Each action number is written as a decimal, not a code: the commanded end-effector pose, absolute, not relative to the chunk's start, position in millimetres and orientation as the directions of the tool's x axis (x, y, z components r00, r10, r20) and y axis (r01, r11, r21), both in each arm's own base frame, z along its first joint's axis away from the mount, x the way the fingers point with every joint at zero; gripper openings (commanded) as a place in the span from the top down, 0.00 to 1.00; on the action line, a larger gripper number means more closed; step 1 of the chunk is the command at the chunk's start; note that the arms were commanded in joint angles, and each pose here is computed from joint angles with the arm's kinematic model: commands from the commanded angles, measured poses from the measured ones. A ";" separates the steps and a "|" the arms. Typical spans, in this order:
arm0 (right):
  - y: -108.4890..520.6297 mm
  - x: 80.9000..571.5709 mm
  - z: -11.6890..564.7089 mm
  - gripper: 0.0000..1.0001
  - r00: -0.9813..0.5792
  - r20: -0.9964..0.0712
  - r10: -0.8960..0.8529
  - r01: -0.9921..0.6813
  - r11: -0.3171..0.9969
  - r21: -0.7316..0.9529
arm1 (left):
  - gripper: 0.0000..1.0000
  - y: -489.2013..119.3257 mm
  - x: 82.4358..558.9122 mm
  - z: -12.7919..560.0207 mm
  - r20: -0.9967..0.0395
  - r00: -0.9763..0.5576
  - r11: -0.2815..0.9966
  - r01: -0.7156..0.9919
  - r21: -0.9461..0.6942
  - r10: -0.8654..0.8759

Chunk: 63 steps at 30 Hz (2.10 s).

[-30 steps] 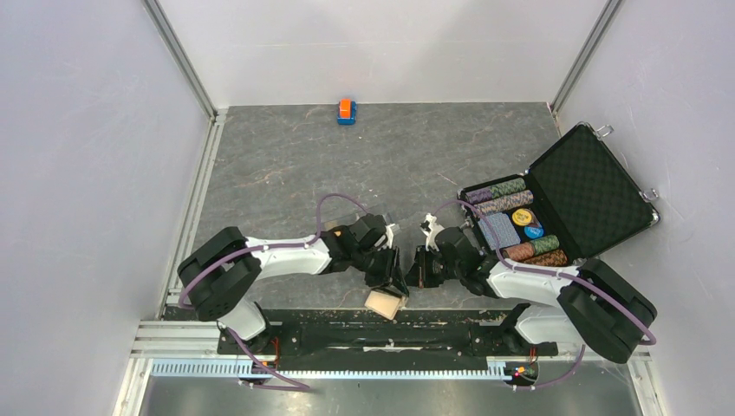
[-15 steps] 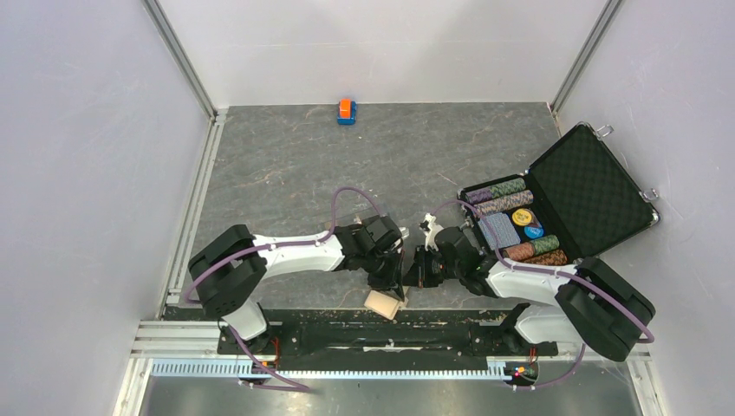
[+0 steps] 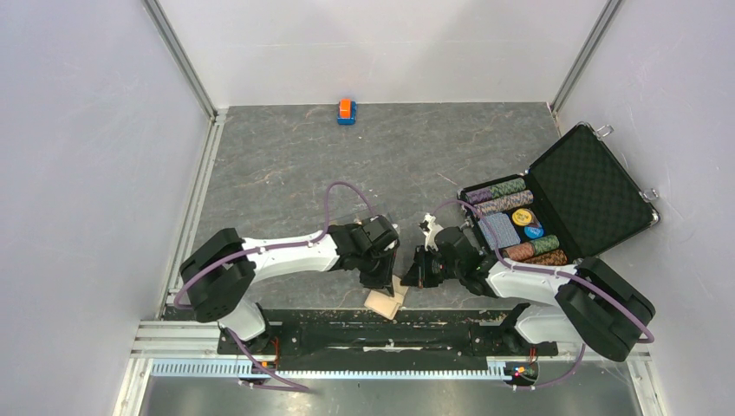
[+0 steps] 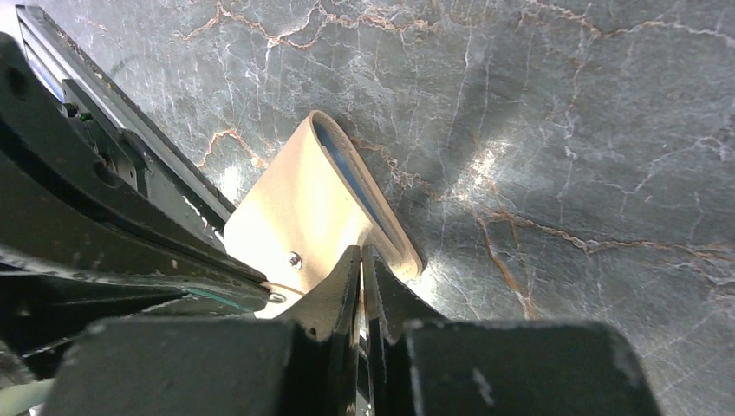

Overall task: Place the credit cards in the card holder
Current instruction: Close the card holder at the center of the board.

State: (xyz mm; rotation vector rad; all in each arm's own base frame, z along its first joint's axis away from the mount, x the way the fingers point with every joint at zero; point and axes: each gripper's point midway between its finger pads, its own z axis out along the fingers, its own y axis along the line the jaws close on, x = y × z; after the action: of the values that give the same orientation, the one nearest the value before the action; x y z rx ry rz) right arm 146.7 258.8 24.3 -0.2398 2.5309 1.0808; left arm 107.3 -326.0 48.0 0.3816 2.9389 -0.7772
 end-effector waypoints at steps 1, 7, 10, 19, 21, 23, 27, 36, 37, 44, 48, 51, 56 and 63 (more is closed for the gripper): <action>247.1 138.8 8.5 0.95 -0.921 -0.387 -0.050 -0.299 0.728 0.617 | 0.98 -322.9 127.5 65.1 -0.265 -0.939 0.841 0.321 -0.436 0.221; 246.4 138.9 9.2 0.97 -0.918 -0.393 -0.059 -0.309 0.729 0.611 | 0.98 -321.6 132.2 61.3 -0.265 -0.941 0.852 0.308 -0.424 0.208; 246.8 139.4 9.9 0.98 -0.916 -0.397 -0.062 -0.313 0.728 0.610 | 0.98 -320.9 133.8 58.7 -0.266 -0.941 0.856 0.308 -0.415 0.210; 247.3 140.0 11.8 0.98 -0.913 -0.402 -0.071 -0.324 0.726 0.606 | 0.98 -319.2 136.5 48.0 -0.257 -0.941 0.867 0.311 -0.390 0.222; 248.2 141.0 14.0 0.99 -0.909 -0.410 -0.074 -0.332 0.723 0.606 | 0.98 -318.9 135.6 44.2 -0.251 -0.941 0.868 0.314 -0.386 0.229; 249.2 142.4 16.7 0.99 -0.905 -0.419 -0.075 -0.340 0.719 0.606 | 0.98 -317.2 137.2 41.3 -0.252 -0.940 0.873 0.313 -0.375 0.229; 253.1 145.7 25.5 0.99 -0.887 -0.454 -0.085 -0.378 0.698 0.608 | 0.98 -314.5 139.6 37.8 -0.262 -0.936 0.879 0.319 -0.355 0.234; 271.0 141.9 59.1 1.00 -0.826 -0.556 -0.088 -0.504 0.557 0.660 | 0.98 -317.1 136.7 31.7 -0.244 -0.936 0.871 0.332 -0.362 0.255; 272.5 140.6 59.8 1.00 -0.826 -0.556 -0.091 -0.507 0.550 0.664 | 0.98 -317.4 136.6 32.2 -0.244 -0.936 0.871 0.331 -0.364 0.254; 281.9 127.0 50.1 1.00 -0.839 -0.527 -0.137 -0.508 0.545 0.667 | 0.98 -311.7 137.1 30.6 -0.246 -0.935 0.880 0.329 -0.342 0.254; 285.7 122.3 40.9 1.00 -0.848 -0.505 -0.160 -0.497 0.569 0.655 | 0.98 -308.4 138.6 32.0 -0.256 -0.932 0.885 0.332 -0.328 0.255; 285.3 122.2 31.7 1.00 -0.858 -0.483 -0.176 -0.481 0.606 0.634 | 0.93 -308.1 136.2 29.0 -0.242 -0.933 0.883 0.336 -0.326 0.266; 281.1 124.2 19.5 1.00 -0.872 -0.451 -0.191 -0.453 0.666 0.593 | 0.90 -309.2 134.7 30.0 -0.240 -0.931 0.877 0.344 -0.334 0.274; 279.2 124.6 18.1 1.00 -0.874 -0.447 -0.190 -0.445 0.680 0.582 | 0.80 -308.2 140.4 50.6 -0.294 -0.922 0.874 0.347 -0.341 0.251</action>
State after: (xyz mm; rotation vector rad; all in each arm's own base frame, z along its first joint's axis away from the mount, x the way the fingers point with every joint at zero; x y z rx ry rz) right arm 116.5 285.7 27.3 -0.5274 2.5160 1.1224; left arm 128.7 -308.7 31.8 0.4231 2.8918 -0.5801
